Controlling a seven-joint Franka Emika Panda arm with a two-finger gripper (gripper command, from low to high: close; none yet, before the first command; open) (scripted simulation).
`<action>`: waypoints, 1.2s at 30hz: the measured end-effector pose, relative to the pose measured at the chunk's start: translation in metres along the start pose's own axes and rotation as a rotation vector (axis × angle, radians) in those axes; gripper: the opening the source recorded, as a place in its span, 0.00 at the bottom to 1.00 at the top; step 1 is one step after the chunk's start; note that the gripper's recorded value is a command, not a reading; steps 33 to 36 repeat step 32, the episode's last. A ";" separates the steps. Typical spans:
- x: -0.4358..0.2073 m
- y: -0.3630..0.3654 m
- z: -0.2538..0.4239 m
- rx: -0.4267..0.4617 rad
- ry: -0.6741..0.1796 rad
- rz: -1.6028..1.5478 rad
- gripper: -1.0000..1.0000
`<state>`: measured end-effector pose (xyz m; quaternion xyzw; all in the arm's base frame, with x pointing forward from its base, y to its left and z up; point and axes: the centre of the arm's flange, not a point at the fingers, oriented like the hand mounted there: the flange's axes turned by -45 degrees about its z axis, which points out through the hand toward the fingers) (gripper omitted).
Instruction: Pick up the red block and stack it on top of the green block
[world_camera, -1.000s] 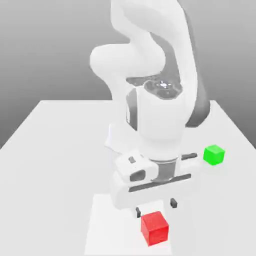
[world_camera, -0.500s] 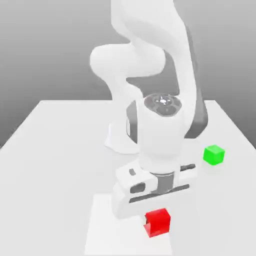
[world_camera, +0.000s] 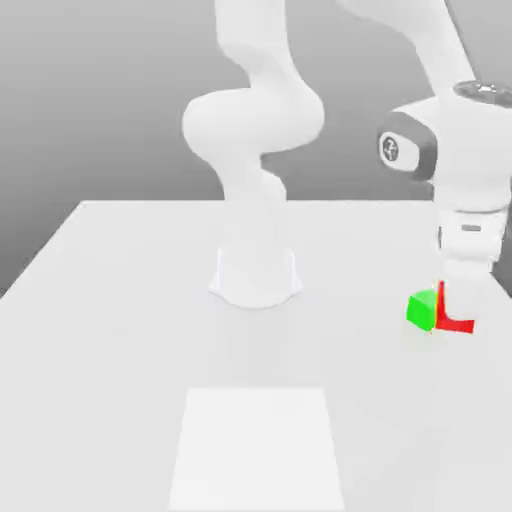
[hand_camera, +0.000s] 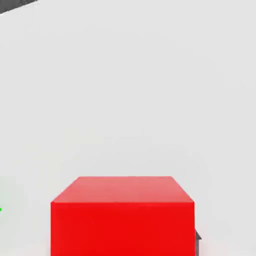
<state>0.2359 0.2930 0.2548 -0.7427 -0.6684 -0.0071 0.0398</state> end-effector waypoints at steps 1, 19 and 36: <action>0.004 -0.017 0.001 -0.001 -0.006 -0.072 0.00; 0.002 -0.123 0.065 -0.042 -0.086 -0.584 0.00; 0.003 -0.124 0.066 -0.042 -0.085 -0.587 1.00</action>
